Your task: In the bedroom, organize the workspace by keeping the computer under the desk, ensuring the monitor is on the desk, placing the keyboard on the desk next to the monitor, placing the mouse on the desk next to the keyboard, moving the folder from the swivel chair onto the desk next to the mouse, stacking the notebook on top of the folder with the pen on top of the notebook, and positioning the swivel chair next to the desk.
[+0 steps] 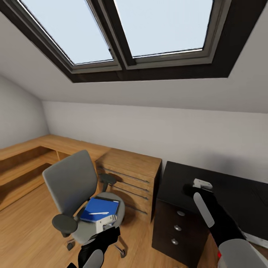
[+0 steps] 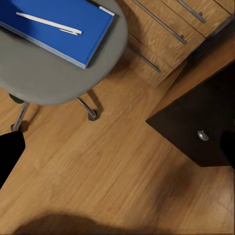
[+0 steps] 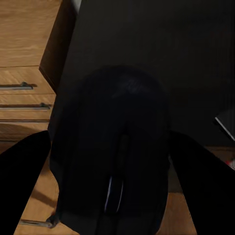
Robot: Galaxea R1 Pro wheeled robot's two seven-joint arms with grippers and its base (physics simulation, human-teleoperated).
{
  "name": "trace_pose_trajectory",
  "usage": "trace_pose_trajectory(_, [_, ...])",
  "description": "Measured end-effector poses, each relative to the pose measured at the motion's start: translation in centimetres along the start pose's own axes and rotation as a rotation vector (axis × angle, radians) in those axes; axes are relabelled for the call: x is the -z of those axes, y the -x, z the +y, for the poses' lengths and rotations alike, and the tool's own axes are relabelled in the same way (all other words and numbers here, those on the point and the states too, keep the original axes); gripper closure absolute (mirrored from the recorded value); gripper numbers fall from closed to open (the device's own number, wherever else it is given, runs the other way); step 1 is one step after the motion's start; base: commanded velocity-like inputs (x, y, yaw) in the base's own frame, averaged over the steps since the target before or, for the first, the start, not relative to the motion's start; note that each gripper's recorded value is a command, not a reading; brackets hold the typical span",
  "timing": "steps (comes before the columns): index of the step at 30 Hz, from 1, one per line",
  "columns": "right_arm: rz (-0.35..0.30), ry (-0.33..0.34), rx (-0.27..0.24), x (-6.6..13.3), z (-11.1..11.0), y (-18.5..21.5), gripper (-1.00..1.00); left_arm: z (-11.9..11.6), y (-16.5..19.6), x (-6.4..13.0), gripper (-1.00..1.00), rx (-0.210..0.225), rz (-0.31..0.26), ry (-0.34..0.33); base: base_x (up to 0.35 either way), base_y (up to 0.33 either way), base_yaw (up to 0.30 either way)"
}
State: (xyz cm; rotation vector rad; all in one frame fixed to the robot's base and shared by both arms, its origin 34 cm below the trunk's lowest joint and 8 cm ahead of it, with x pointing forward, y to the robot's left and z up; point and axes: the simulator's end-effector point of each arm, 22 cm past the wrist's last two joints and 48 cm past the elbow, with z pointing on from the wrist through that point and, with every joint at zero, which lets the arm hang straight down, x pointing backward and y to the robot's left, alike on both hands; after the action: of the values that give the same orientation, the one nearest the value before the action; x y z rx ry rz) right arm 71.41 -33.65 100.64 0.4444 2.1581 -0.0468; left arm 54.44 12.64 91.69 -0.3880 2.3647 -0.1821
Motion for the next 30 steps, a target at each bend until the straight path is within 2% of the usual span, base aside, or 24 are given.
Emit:
trace_pose_trajectory(5, [-0.005,0.001,-0.001,0.6,0.0,0.4,1.0,0.1,-0.5,0.2,-1.0,-0.008,0.012,0.006,-0.002,0.0,-0.229])
trace_pose_trajectory(15, [-0.038,0.005,-0.001,2.2,-0.2,2.1,1.0,1.0,-4.6,-0.7,-1.0,-0.023,0.102,0.071,0.0,0.0,-0.233])
trace_pose_trajectory(21, [-0.072,0.01,0.004,3.7,-0.7,3.0,1.0,2.8,-7.1,-1.2,-1.0,-0.046,0.154,0.126,0.0,0.0,-0.24])
trace_pose_trajectory(22, [-0.077,0.012,0.005,4.0,-0.8,3.0,1.0,3.6,-8.2,-1.5,-1.0,-0.059,0.172,0.147,0.0,0.0,-0.242])
trace_pose_trajectory(23, [-0.086,0.017,0.007,4.4,-0.7,2.9,1.0,5.7,-11.1,-2.4,-1.0,-0.088,0.195,0.207,0.0,0.0,-0.242])
trace_pose_trajectory(24, [-0.089,0.018,0.007,4.5,-0.7,3.0,1.0,6.4,-11.9,-2.7,-1.0,-0.095,0.196,0.225,0.0,0.0,-0.242])
trace_pose_trajectory(26, [-0.092,0.021,0.008,4.8,-0.8,2.7,1.0,8.1,-14.4,-3.7,-1.0,-0.101,0.16,0.243,0.0,0.0,-0.242])
trace_pose_trajectory(28, [-0.092,0.014,-0.002,4.9,-1.3,2.5,1.0,9.0,-16.4,-4.8,-1.0,-0.136,0.135,0.196,0.0,0.0,-0.242])
trace_pose_trajectory(30, [-0.095,0.008,-0.014,5.0,-1.8,2.7,1.0,9.0,-16.5,-5.1,-1.0,-0.157,0.122,0.179,0.0,0.0,-0.243])
